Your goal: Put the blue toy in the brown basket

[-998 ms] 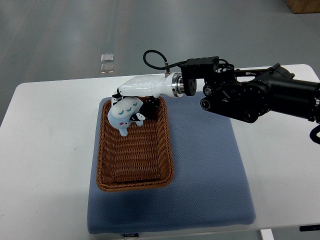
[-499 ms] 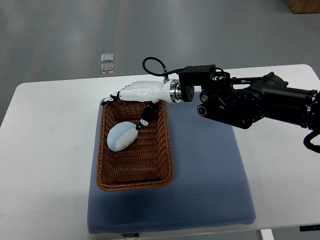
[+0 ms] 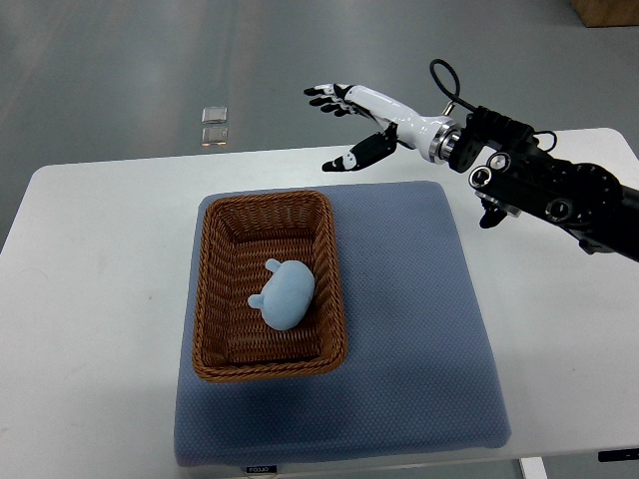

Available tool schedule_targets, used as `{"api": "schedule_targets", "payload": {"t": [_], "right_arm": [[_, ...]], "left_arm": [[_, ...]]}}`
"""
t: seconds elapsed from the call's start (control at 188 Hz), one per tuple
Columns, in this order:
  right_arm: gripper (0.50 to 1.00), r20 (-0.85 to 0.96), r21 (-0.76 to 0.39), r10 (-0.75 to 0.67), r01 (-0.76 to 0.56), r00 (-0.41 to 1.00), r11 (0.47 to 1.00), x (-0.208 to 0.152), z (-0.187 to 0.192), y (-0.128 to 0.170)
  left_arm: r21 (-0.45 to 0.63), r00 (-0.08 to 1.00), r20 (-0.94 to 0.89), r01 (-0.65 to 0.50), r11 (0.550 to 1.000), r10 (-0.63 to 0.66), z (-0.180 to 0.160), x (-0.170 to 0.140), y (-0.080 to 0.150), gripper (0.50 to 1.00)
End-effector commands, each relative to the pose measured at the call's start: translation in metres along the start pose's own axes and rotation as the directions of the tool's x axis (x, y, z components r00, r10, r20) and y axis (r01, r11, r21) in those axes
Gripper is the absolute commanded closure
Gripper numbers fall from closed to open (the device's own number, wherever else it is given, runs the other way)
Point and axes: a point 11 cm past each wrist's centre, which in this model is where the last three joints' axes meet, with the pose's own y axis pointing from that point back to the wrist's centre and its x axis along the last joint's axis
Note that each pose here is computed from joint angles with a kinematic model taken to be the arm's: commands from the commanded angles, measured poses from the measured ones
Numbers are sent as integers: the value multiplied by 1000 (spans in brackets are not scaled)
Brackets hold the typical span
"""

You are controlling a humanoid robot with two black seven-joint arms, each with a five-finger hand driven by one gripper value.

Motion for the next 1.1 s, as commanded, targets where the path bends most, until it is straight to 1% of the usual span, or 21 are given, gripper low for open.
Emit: {"api": "schedule_targets", "payload": {"t": [0.0,0.064,0.223,0.387,0.578,0.743,1.093], "right_arm": [[593,159,-60,133,-125,978,990,21,28,14],[593,230,-94,195,-178,953,979,28,44,24],[593,371,-171,324,-278,870,945,30,76,43],[593,485,-246,410,-330,772,911,22,99,57],[593,520,-287,424,-316,742,904,14,113,67],[591,575,-381,457,-272,678,884,12,124,70],[585,595,-389,463,-269,657,881,8,126,70]], "left_arm": [[1,1000,0,0,1000,0,0,0,0,500],[1,1000,0,0,1000,0,0,0,0,500],[1,1000,0,0,1000,0,0,0,0,500],[-1,1000,0,2,1000,-2,1,-1,0,500],[-1,1000,0,0,1000,0,0,0,0,500],[-1,1000,-2,0,1000,0,0,0,0,500],[-1,1000,-2,0,1000,0,0,0,0,500]]}}
